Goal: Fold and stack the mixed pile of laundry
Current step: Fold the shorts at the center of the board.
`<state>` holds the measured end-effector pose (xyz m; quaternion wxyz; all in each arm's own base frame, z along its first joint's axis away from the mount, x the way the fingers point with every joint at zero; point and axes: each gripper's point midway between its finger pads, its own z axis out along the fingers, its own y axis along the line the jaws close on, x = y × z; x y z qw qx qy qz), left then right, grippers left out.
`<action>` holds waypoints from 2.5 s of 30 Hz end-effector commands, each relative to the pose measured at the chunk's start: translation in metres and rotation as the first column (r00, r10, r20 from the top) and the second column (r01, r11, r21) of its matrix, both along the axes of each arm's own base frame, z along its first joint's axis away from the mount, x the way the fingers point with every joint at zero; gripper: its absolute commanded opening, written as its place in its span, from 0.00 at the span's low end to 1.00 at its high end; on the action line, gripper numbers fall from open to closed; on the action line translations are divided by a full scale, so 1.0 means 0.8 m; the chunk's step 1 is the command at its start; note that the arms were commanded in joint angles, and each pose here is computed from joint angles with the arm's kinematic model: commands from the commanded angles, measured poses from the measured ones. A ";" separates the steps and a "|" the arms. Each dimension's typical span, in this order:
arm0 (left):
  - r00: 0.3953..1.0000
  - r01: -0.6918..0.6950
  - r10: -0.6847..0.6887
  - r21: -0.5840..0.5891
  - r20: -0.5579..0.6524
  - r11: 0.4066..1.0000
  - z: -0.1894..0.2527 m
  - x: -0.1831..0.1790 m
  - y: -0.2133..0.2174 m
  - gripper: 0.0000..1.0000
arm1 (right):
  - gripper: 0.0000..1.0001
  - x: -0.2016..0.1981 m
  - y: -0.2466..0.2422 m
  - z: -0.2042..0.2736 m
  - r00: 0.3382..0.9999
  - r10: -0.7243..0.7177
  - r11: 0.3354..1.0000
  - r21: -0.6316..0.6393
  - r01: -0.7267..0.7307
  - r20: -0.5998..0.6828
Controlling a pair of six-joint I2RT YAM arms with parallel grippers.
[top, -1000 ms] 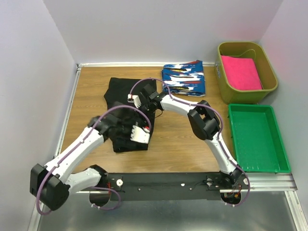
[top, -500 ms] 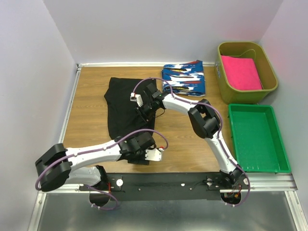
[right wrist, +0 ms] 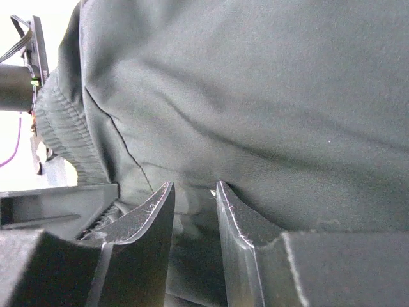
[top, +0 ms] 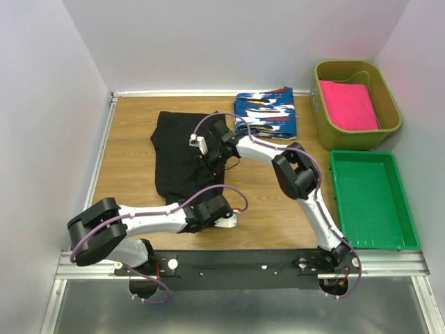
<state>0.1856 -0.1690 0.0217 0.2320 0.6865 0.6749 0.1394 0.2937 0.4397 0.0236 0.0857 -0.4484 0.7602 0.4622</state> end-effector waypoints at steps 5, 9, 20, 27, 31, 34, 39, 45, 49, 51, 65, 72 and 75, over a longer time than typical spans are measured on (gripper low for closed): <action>0.994 0.049 -0.060 -0.121 -0.086 0.991 0.057 -0.019 -0.025 0.00 | 0.41 -0.070 -0.074 -0.113 0.997 -0.001 0.950 -0.311 -0.023 -0.078; 0.975 0.098 -0.131 -0.181 -0.180 0.979 0.091 -0.040 -0.043 0.00 | 0.41 -0.098 -0.069 -0.100 0.997 0.042 0.953 -0.298 -0.059 -0.061; 0.754 0.285 -0.426 -0.337 -0.499 0.898 0.149 -0.147 -0.049 0.00 | 0.59 -0.001 -0.077 0.006 0.987 0.012 0.971 -0.238 0.027 0.163; 0.719 0.303 -0.506 -0.440 -0.476 0.845 0.187 -0.155 -0.076 0.00 | 0.66 0.096 -0.036 0.029 0.945 -0.065 0.976 -0.175 0.127 0.322; 0.723 0.327 -0.503 -0.407 -0.474 0.853 0.177 -0.147 -0.075 0.00 | 0.67 0.126 -0.028 0.008 0.923 -0.112 0.963 -0.189 0.192 0.369; 0.760 0.394 -0.509 -0.335 -0.405 0.856 0.173 -0.119 -0.072 0.00 | 0.66 0.137 -0.034 -0.020 0.915 -0.125 0.947 -0.227 0.225 0.384; 0.796 0.433 -0.500 -0.257 -0.340 0.864 0.175 -0.055 -0.079 0.00 | 0.58 0.113 -0.044 -0.058 0.948 -0.096 0.946 -0.268 0.182 0.303; 0.820 0.480 -0.515 -0.189 -0.250 0.857 0.189 0.044 -0.073 0.00 | 0.48 0.067 -0.050 -0.071 0.984 -0.051 0.965 -0.247 0.092 0.168; 0.806 0.541 -0.558 -0.135 -0.196 0.830 0.198 0.089 -0.070 0.00 | 0.46 0.047 -0.052 -0.068 0.993 -0.040 0.972 -0.226 0.065 0.114; 0.786 0.577 -0.587 -0.110 -0.193 0.809 0.194 0.105 -0.073 0.00 | 0.46 0.043 -0.051 -0.066 0.994 -0.037 0.976 -0.212 0.057 0.098; 0.801 0.569 -0.565 -0.042 -0.195 0.821 0.149 0.191 -0.067 0.16 | 0.58 0.062 -0.037 -0.038 0.987 -0.070 0.981 -0.167 0.095 0.147; 0.878 0.471 -0.478 -0.144 -0.015 0.870 0.224 0.224 -0.075 0.45 | 0.80 0.132 -0.039 0.027 0.942 -0.187 0.969 -0.107 0.224 0.279; 0.909 0.415 -0.412 -0.239 0.064 0.878 0.275 0.223 -0.068 0.62 | 0.87 0.169 -0.050 0.071 0.900 -0.253 0.955 -0.056 0.291 0.356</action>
